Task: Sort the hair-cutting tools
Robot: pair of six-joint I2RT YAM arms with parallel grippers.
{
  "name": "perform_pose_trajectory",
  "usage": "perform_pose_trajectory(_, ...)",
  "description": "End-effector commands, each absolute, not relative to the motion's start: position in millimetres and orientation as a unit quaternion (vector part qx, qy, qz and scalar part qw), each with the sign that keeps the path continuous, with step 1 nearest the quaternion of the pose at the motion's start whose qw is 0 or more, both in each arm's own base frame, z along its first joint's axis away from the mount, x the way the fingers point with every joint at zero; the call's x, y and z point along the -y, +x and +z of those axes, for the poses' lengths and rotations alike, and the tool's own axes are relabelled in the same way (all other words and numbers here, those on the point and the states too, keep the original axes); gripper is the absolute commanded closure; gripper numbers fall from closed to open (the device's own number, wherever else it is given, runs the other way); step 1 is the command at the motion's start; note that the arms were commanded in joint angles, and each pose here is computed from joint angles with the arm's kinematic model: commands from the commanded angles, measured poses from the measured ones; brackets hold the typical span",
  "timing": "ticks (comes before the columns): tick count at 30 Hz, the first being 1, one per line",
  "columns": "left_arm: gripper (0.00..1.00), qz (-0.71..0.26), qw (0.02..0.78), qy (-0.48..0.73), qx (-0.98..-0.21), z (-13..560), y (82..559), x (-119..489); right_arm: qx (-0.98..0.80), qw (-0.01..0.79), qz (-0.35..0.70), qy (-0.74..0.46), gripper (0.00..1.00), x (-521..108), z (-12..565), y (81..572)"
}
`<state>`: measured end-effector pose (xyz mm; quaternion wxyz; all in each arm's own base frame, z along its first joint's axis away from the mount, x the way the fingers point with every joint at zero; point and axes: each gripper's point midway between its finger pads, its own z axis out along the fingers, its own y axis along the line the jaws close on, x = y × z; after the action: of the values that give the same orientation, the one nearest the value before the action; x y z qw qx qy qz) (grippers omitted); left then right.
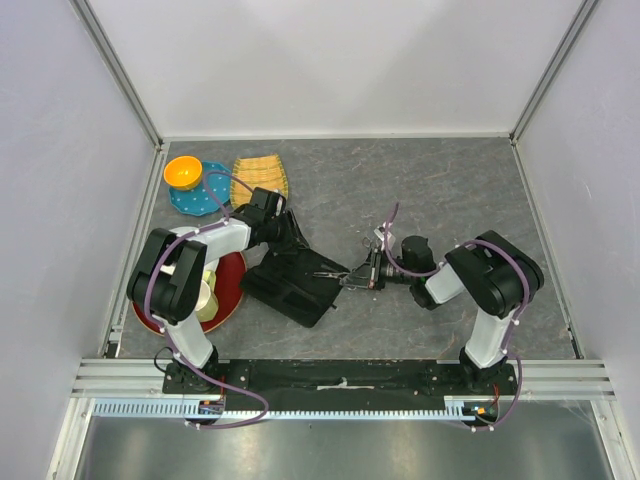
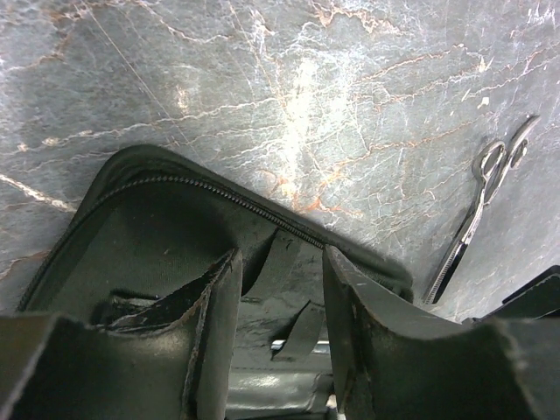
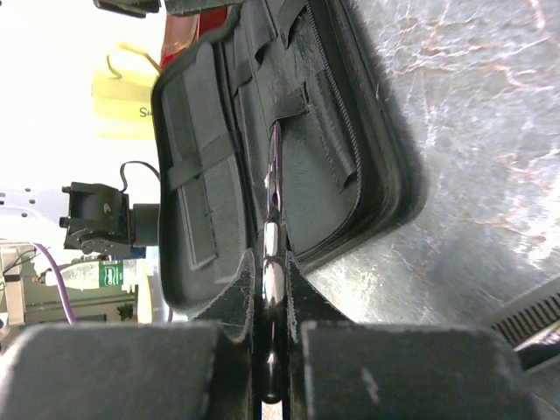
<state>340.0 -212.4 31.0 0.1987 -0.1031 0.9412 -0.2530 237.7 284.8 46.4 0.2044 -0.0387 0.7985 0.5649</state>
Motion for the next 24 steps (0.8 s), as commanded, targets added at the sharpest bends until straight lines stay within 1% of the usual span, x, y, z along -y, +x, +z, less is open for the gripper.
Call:
perform_pose_trajectory(1,0.51,-0.249,0.195,-0.09,-0.944,22.6,335.1,211.0,-0.757,0.255,0.598,-0.071,1.0,-303.5,76.0,249.2)
perform_pose_trajectory(7,0.52,-0.25,0.195,-0.093,-0.944,21.1,333.2,210.4,-0.757,0.27,0.594,-0.05,1.0,-303.6,69.8,250.7)
perform_pose_trajectory(17,0.52,-0.252,0.199,-0.098,-0.942,21.3,331.5,209.9,-0.718,0.297,0.629,0.017,1.0,-303.6,82.7,232.6)
perform_pose_trajectory(24,0.52,-0.253,0.205,-0.107,-0.939,22.5,330.0,208.7,-0.726,0.3,0.617,0.041,1.0,-309.1,77.6,227.8)
